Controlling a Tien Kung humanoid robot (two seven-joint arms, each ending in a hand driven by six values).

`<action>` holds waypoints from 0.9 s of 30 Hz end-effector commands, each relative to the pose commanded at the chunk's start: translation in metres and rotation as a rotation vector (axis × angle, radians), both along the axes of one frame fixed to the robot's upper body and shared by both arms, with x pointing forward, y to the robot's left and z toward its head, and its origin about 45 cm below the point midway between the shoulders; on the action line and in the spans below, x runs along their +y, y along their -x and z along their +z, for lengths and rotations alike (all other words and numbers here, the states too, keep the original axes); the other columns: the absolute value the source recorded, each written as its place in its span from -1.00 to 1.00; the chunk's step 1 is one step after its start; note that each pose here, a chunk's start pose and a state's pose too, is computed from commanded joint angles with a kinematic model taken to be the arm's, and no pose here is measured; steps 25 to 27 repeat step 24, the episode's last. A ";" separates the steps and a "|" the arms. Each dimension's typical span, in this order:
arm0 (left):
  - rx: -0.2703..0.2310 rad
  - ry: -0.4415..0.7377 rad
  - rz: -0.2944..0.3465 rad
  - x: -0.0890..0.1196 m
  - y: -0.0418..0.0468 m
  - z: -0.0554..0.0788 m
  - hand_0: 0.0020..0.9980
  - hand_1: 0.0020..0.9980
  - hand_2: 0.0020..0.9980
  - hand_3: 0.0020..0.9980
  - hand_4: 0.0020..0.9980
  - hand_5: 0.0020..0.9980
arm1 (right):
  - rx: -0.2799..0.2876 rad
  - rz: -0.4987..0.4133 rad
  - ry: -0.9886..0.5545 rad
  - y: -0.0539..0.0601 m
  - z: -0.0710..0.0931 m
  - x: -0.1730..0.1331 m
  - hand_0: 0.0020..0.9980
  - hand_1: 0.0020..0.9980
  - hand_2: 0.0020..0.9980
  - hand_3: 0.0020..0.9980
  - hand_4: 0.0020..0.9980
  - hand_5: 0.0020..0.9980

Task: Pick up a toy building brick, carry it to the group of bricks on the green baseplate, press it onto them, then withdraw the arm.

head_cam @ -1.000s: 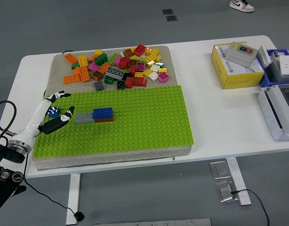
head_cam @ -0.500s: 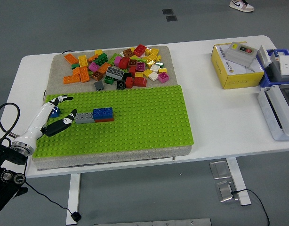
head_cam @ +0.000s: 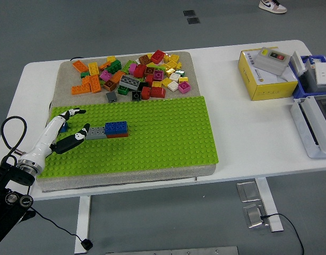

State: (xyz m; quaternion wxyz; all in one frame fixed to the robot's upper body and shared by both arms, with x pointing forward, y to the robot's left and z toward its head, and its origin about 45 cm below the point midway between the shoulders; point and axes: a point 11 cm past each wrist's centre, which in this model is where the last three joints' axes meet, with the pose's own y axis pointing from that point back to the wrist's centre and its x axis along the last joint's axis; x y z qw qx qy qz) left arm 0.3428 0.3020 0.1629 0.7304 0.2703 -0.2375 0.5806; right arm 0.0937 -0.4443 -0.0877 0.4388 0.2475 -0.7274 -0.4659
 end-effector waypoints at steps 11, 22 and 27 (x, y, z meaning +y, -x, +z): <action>0.007 -0.010 -0.011 0.001 0.0008 -0.001 0.93 0.91 0.90 0.62 0.16 0.05 | 0.013 -0.017 -0.024 0.002 -0.001 0.004 0.24 0.17 0.34 0.31 -0.04 1.00; 0.027 -0.024 -0.024 0.001 0.0041 -0.006 0.93 0.91 0.90 0.62 0.17 0.05 | 0.018 -0.039 -0.074 0.006 -0.004 0.008 0.28 0.21 0.38 0.36 -0.01 1.00; 0.026 -0.026 -0.026 0.001 0.0038 -0.005 0.93 0.91 0.90 0.62 0.17 0.05 | 0.015 -0.041 -0.076 0.006 -0.005 0.009 0.28 0.21 0.38 0.36 -0.01 1.00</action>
